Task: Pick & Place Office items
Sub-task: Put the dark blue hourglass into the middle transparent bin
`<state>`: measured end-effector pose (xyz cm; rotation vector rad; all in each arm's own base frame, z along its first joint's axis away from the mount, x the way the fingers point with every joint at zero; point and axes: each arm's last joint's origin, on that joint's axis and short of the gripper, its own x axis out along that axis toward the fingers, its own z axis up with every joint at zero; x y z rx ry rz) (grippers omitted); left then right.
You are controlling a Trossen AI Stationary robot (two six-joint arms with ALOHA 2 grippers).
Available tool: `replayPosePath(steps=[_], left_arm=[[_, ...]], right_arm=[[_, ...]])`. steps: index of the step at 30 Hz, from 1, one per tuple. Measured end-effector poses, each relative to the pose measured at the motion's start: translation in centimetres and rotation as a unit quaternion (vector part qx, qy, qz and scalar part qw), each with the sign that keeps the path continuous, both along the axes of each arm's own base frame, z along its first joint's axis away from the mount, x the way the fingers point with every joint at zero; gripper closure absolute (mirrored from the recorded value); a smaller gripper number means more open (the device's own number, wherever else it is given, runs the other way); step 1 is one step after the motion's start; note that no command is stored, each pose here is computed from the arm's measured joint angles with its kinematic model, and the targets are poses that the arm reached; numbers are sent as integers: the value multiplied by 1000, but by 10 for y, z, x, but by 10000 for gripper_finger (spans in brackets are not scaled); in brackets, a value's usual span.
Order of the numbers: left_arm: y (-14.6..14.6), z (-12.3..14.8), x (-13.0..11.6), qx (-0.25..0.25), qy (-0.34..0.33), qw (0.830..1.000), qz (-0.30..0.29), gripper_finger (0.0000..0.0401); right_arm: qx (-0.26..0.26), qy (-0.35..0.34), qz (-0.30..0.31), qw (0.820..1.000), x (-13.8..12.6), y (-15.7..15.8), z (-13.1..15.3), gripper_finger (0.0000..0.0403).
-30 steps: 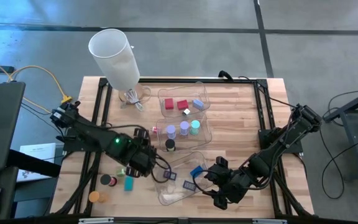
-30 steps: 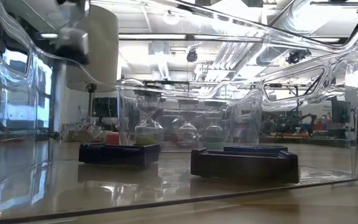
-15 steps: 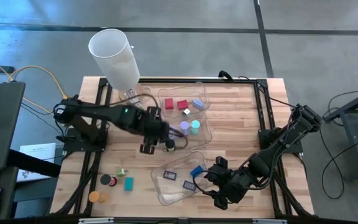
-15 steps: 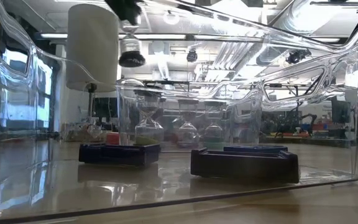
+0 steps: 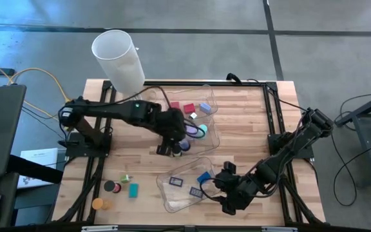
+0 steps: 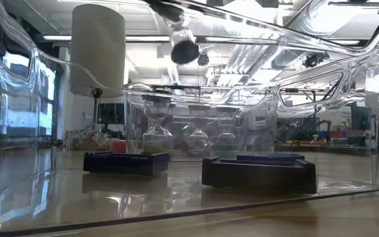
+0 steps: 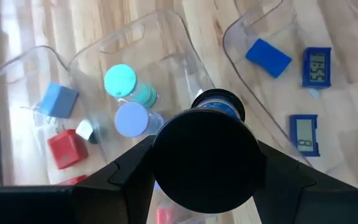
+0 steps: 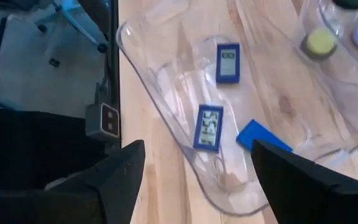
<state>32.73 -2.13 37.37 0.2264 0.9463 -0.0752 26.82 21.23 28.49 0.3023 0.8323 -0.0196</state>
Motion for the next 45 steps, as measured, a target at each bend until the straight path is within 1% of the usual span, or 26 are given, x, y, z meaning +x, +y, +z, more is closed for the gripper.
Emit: replayPosePath(steps=[3,7,10,13,18,21,24,28,30,37,39,45], left_arm=[[-2,-12,13,1,9,1000,-1,199],[-2,-37,33,12,41,999,-8,199],[0,-51,46,24,49,998,-11,199],[3,-59,55,27,45,999,-7,199],[9,-72,62,23,66,998,7,199],[9,-77,64,27,72,997,-12,199],[7,-83,69,25,72,997,-13,199],[10,-89,71,11,86,996,14,199],[11,-94,70,9,103,994,23,199],[11,-104,76,3,112,993,34,193],[13,-110,76,2,128,991,42,194],[15,-117,80,-3,135,990,44,197]], right_arm=[[-2,-17,7,1000,2,1,2,119],[-5,-37,25,999,4,4,5,119],[-7,-41,32,999,5,4,6,119],[-7,-42,33,999,5,4,6,119],[-11,-44,38,998,4,6,6,119],[-17,-45,44,998,4,6,6,119],[-20,-46,47,998,4,6,6,119],[-27,-47,52,997,4,6,6,119],[-28,-47,53,997,4,6,6,119],[-31,-44,56,997,3,6,6,119],[-31,-44,56,997,3,6,6,119],[-32,-43,59,997,2,7,5,119]])
